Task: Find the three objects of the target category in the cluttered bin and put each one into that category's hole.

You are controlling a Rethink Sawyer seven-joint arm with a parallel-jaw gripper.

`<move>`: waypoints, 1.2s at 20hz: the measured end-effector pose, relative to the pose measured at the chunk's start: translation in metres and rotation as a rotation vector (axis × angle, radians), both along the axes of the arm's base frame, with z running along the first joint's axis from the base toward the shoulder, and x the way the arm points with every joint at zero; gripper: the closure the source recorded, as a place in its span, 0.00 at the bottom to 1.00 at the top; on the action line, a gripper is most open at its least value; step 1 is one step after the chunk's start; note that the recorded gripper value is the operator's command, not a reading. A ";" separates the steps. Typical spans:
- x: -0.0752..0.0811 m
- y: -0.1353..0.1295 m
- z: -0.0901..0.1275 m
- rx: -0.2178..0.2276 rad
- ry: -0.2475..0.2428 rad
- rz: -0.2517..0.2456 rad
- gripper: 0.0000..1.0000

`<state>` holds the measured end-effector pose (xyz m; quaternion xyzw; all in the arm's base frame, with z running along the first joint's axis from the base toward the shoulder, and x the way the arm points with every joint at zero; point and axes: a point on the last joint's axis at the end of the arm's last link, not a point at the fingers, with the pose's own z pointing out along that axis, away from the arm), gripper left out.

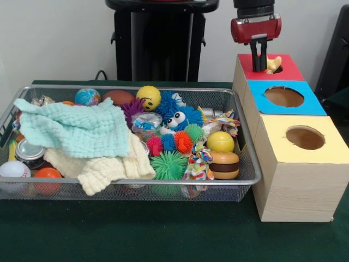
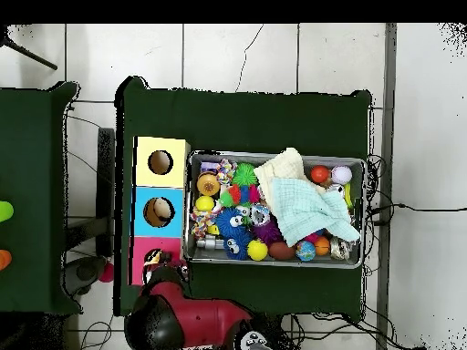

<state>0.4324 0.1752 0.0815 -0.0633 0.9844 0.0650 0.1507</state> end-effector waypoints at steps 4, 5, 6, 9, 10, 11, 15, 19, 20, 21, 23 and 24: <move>-0.003 0.001 -0.001 -0.014 -0.030 0.016 1.00; -0.005 0.002 -0.001 -0.023 -0.039 0.020 1.00; -0.005 0.003 -0.001 -0.026 -0.044 0.021 1.00; -0.012 0.008 -0.002 -0.076 -0.098 0.043 1.00; -0.013 0.009 -0.003 -0.084 -0.107 0.047 1.00; -0.015 0.010 -0.003 -0.100 -0.124 0.054 1.00; -0.019 0.013 -0.005 -0.132 -0.159 0.072 1.00; -0.023 0.015 -0.006 -0.162 -0.192 0.095 1.00; -0.023 0.016 -0.007 -0.172 -0.201 0.108 1.00; -0.023 0.016 -0.007 -0.179 -0.205 0.115 1.00; -0.024 0.016 -0.007 -0.186 -0.209 0.127 1.00; -0.024 0.016 -0.007 -0.187 -0.211 0.131 1.00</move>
